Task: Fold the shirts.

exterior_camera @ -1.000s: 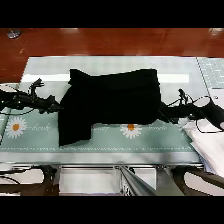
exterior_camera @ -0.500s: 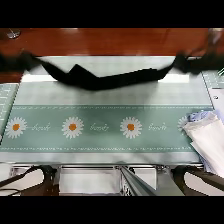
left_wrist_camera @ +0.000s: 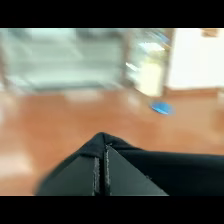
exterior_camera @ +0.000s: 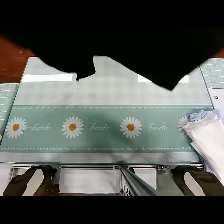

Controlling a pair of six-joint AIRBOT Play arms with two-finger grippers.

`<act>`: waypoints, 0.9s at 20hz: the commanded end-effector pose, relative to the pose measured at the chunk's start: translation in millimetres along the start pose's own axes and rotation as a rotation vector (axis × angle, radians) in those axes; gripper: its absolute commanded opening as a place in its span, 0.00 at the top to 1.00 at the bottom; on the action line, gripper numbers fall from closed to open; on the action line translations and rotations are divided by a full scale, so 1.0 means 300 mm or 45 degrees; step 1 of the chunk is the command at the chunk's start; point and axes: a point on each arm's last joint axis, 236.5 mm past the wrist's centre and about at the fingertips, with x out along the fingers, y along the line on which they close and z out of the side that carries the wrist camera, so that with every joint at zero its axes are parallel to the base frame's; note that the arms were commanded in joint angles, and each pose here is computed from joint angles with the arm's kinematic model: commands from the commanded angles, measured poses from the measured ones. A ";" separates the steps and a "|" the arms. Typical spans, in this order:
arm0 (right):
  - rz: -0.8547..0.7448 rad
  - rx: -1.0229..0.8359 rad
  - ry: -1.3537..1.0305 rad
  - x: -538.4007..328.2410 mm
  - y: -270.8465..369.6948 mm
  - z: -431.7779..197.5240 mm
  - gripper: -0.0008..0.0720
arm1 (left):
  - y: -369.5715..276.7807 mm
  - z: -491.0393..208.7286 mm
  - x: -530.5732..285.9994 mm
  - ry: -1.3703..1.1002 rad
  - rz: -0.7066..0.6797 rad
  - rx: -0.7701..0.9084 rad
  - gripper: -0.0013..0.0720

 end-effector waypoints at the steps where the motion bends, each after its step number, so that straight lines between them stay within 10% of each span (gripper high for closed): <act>1: -0.108 -0.059 -0.072 -0.260 0.011 -0.006 0.96 | -0.015 0.112 -0.303 -0.131 0.265 0.216 0.95; 8: -0.073 0.008 0.230 -0.202 0.007 -0.225 0.96 | 0.009 -0.040 -0.317 0.048 0.225 0.205 0.95; 18: 0.019 0.416 0.734 0.537 -0.183 -0.896 0.96 | 0.165 -1.025 0.400 0.902 0.094 -0.144 0.95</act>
